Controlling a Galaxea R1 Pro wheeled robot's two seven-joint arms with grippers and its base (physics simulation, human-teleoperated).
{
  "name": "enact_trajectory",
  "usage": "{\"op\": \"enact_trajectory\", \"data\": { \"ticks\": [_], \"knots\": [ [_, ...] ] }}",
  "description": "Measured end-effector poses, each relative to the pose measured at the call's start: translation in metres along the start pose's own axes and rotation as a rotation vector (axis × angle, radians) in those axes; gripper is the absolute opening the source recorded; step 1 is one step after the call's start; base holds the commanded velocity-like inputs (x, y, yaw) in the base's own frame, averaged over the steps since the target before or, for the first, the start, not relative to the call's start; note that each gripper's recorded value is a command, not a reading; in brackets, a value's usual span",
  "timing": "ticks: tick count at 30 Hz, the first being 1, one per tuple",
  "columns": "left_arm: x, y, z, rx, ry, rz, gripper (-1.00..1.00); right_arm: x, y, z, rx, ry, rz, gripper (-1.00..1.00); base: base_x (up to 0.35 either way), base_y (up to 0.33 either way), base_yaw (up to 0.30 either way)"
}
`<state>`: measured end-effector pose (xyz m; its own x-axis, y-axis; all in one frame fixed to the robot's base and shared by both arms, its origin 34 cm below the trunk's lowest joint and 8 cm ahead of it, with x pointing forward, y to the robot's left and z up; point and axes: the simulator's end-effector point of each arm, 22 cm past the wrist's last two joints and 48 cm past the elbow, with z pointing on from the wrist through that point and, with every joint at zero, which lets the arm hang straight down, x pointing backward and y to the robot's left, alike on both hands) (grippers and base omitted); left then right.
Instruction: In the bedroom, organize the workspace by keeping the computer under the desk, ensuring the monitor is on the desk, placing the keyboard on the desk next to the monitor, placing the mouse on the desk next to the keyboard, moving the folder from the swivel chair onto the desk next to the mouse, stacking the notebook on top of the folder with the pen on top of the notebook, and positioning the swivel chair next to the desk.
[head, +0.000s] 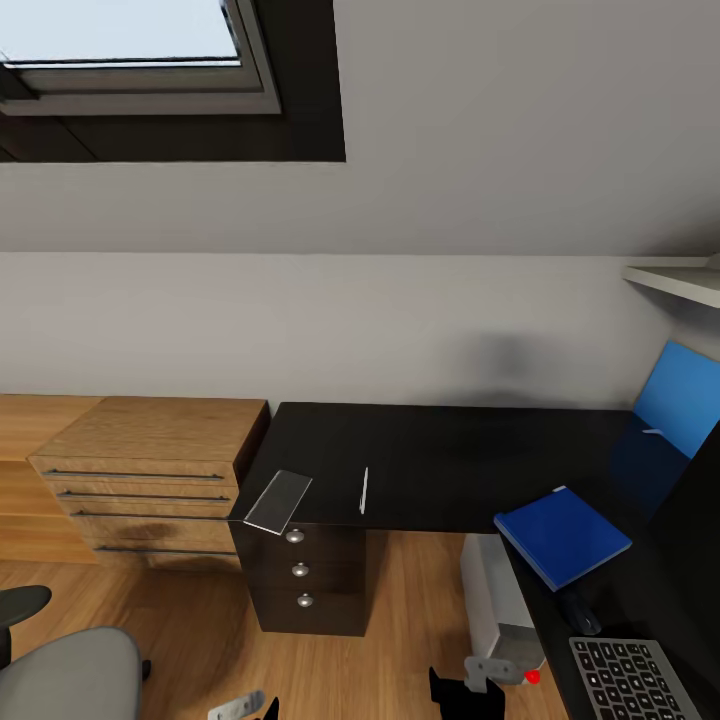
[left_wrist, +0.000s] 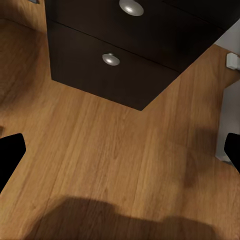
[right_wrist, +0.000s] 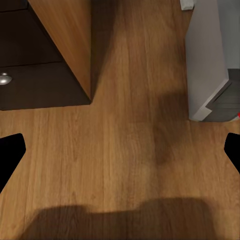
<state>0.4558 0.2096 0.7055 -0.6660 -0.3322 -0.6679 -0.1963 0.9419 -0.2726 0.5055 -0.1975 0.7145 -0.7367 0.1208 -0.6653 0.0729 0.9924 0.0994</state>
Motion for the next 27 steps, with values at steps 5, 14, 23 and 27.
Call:
{"op": "enact_trajectory", "data": {
  "ticks": [5,14,23,27],
  "knots": [
    [0.0001,-0.0002,0.0000,0.001,0.000,0.001,1.00,-0.0004,-0.0011,-0.0001,0.002,-0.004,0.000,1.00,0.000,0.000,0.000],
    [0.0004,0.0002,-0.0001,0.000,0.001,0.001,1.00,-0.0087,-0.0034,-0.0003,0.007,-0.043,0.008,1.00,0.000,0.000,0.000],
    [0.0001,0.0019,-0.0002,-0.002,0.001,0.002,1.00,-0.0086,-0.0013,-0.0004,0.005,-0.044,0.009,1.00,0.000,0.000,0.000],
    [-0.0003,0.0034,-0.0002,-0.004,0.000,0.003,1.00,-0.0084,0.0036,-0.0005,0.000,-0.043,0.013,1.00,0.000,0.000,0.000]
  ]
}}
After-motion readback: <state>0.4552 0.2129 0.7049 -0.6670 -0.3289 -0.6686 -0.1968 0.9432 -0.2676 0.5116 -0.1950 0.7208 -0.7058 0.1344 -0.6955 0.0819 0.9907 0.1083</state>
